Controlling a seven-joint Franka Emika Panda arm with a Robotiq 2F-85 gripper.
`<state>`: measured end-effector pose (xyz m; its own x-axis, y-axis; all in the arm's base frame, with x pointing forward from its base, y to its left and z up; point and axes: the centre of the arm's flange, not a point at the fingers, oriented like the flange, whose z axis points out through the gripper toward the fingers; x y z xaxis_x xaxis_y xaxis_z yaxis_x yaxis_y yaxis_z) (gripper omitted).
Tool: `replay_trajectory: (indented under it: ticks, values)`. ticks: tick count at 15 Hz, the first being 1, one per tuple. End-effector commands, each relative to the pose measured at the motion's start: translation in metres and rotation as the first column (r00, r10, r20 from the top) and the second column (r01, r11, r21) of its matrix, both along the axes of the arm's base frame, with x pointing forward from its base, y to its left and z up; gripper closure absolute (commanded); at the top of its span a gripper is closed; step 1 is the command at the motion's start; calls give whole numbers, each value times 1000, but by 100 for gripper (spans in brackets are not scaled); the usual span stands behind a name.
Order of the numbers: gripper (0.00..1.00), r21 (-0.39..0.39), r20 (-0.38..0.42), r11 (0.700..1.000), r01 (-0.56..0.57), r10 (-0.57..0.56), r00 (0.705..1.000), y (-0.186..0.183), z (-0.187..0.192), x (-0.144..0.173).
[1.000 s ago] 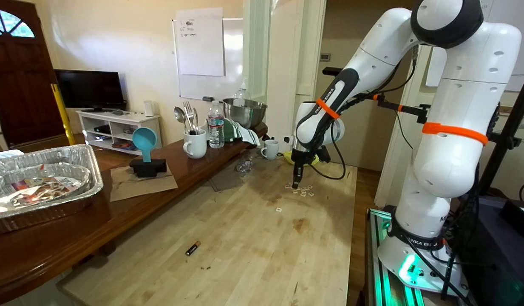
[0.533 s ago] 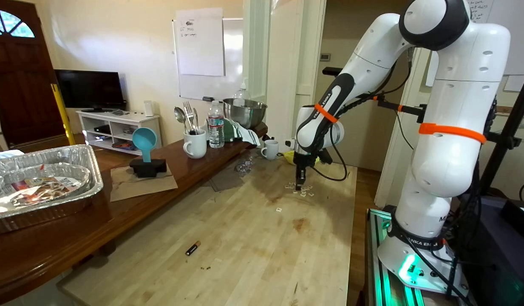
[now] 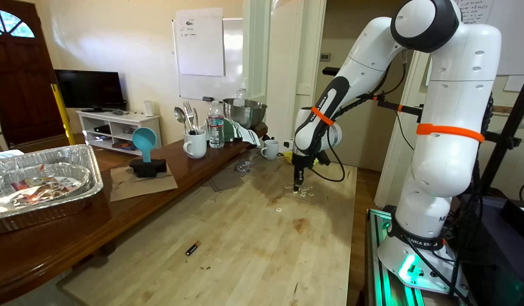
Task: Create the word 'Yet' using the tiles on the counter.
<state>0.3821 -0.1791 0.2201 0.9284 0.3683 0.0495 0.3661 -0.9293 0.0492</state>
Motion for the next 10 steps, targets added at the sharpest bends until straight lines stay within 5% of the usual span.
replay_trajectory:
  ticks: [1, 10]
  values:
    - [100, -3, -3, 1000, -20, 20, 1000, -4, -17, 6]
    - [100, -7, -59, 999, 51, -52, 997, 15, -27, 1]
